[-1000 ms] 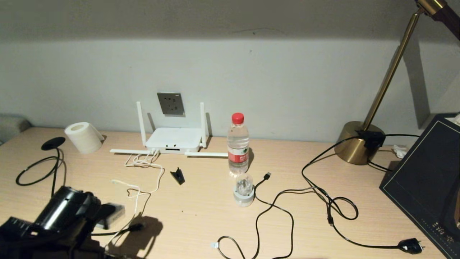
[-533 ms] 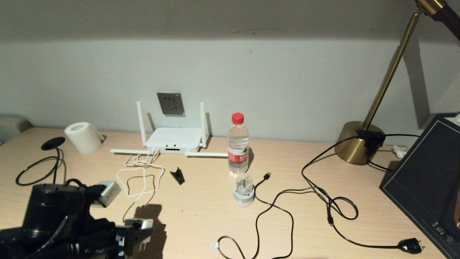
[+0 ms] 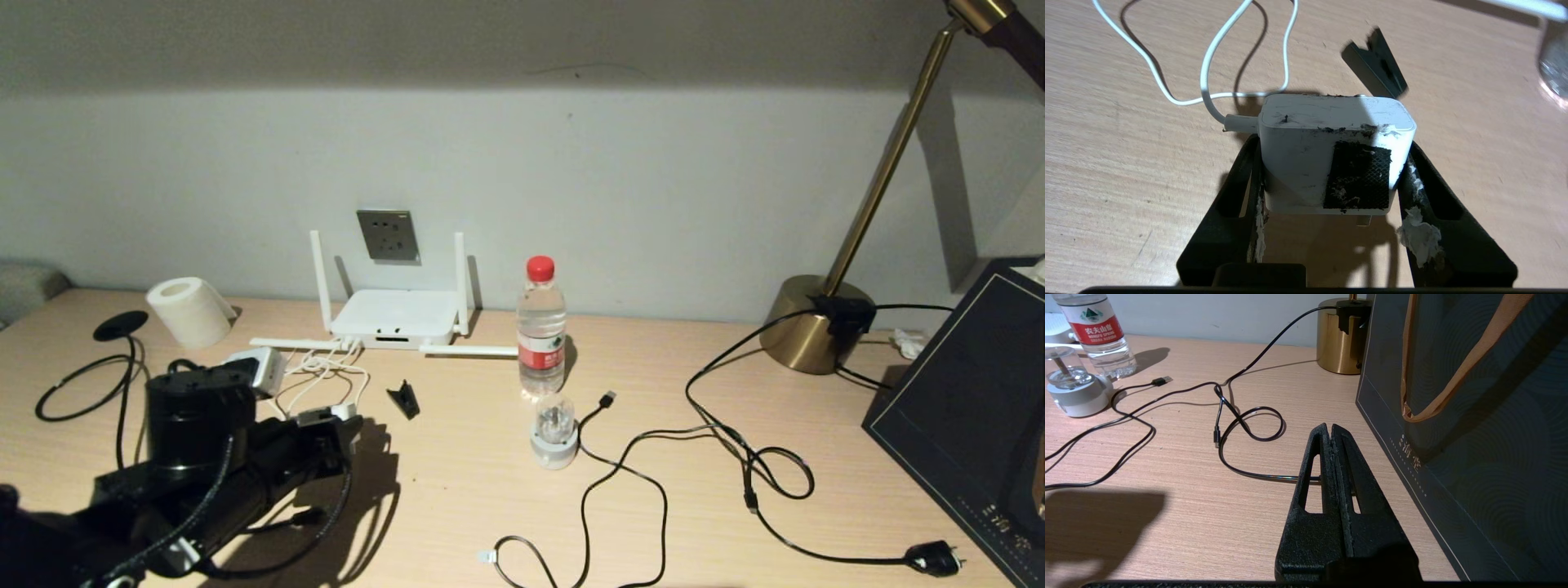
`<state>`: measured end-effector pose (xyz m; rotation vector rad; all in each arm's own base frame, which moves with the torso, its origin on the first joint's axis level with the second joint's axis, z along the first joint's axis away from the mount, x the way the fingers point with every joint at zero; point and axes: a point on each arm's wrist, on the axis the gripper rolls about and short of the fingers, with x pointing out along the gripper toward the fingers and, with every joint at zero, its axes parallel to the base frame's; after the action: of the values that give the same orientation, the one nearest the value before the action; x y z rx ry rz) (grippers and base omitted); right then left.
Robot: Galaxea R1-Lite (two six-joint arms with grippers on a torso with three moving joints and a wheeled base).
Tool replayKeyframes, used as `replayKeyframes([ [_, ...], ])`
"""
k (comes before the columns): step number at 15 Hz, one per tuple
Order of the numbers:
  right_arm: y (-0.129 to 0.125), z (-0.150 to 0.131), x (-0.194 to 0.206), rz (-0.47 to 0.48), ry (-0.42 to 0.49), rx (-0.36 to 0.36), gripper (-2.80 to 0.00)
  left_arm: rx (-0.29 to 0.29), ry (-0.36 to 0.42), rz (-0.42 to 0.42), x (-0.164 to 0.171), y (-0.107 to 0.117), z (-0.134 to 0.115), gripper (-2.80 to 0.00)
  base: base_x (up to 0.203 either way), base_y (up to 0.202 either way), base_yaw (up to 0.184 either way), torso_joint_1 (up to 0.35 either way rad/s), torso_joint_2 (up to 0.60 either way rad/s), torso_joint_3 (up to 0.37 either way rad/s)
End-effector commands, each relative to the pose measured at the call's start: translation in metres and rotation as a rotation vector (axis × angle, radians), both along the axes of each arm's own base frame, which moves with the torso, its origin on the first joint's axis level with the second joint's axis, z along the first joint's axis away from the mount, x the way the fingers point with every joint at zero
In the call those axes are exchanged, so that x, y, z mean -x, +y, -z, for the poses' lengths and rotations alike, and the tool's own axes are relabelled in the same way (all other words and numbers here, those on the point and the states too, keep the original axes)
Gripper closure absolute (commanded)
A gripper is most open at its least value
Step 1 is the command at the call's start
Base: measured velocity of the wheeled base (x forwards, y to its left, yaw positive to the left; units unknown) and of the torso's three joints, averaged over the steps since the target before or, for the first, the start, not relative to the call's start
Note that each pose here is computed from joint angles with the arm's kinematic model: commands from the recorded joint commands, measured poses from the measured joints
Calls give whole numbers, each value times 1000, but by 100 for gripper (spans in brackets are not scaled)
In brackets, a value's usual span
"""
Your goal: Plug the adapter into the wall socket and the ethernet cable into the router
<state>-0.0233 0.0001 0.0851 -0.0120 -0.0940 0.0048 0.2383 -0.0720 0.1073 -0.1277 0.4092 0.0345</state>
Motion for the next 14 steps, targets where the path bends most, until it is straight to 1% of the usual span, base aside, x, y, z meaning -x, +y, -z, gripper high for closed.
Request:
replayKeyframes([
  [1,0,10,-3,-1,36,0,0,-5,10,-2,-10,-18,9,0,0,0,0,0,0,0],
  [2,0,10,-3,-1,36,0,0,15,-4,7,-14,-27,9,0,0,0,0,0,0,0],
  [4,0,10,-3,-1,36,0,0,9,-14,-4,-25,-36,20,0,0,0,0,0,0,0],
  [6,0,10,-3,-1,36,0,0,3,-79,-16,-33,-54,32,0,0,0,0,0,0,0],
  [8,0,10,-3,-1,36,0,0,4,-141,-23,-38,-65,37,0,0,0,0,0,0,0],
  [12,0,10,-3,-1,35,0,0,-9,-241,-7,-46,-70,23,0,0,0,0,0,0,0],
  [14,0,10,-3,-1,36,0,0,-21,-265,-9,-49,-74,19,0,0,0,0,0,0,0],
])
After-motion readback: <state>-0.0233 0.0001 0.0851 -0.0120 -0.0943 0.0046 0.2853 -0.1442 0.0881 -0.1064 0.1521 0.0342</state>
